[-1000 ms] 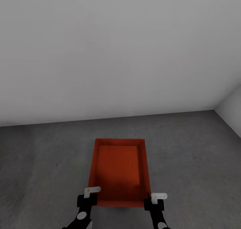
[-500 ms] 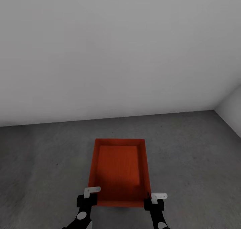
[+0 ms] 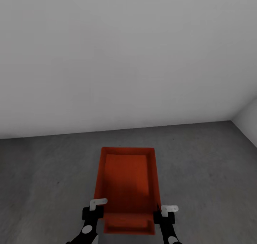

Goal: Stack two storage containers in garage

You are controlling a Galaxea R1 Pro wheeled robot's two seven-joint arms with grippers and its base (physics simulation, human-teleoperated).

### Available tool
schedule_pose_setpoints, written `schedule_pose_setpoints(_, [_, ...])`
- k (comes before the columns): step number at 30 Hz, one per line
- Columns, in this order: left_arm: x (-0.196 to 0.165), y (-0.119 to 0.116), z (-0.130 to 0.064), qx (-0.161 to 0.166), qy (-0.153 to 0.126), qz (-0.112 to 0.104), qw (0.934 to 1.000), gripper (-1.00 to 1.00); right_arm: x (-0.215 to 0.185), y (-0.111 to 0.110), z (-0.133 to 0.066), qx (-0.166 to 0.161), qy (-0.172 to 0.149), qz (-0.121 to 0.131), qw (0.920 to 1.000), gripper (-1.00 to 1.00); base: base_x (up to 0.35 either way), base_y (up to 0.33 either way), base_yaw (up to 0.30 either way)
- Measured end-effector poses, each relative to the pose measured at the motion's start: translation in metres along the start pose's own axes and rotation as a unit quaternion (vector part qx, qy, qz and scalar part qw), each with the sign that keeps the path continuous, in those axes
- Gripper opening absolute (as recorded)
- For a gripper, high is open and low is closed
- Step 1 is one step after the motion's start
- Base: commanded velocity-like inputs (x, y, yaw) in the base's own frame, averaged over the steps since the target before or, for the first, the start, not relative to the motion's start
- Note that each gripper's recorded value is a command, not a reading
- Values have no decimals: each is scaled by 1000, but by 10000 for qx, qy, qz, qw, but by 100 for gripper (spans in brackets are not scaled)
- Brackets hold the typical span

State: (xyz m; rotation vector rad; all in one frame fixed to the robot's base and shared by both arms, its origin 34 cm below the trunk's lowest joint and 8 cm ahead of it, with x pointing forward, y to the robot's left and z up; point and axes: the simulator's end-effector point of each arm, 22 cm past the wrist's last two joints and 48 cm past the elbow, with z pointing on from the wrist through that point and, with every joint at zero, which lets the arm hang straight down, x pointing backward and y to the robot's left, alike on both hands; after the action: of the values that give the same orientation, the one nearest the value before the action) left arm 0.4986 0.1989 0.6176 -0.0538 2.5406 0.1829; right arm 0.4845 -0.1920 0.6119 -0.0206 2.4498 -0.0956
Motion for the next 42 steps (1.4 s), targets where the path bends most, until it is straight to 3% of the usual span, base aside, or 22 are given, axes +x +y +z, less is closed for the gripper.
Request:
schedule_pose_setpoints(24, [2,0,0,-1,16,6,10000,-100,1,0,0,1,15,-7,10000,-100,19,0,0])
schedule_pose_setpoints(42, [3,0,0,2,28,11,10000,-100,2,0,0,1,27,-6,10000,-100,-75,0,0])
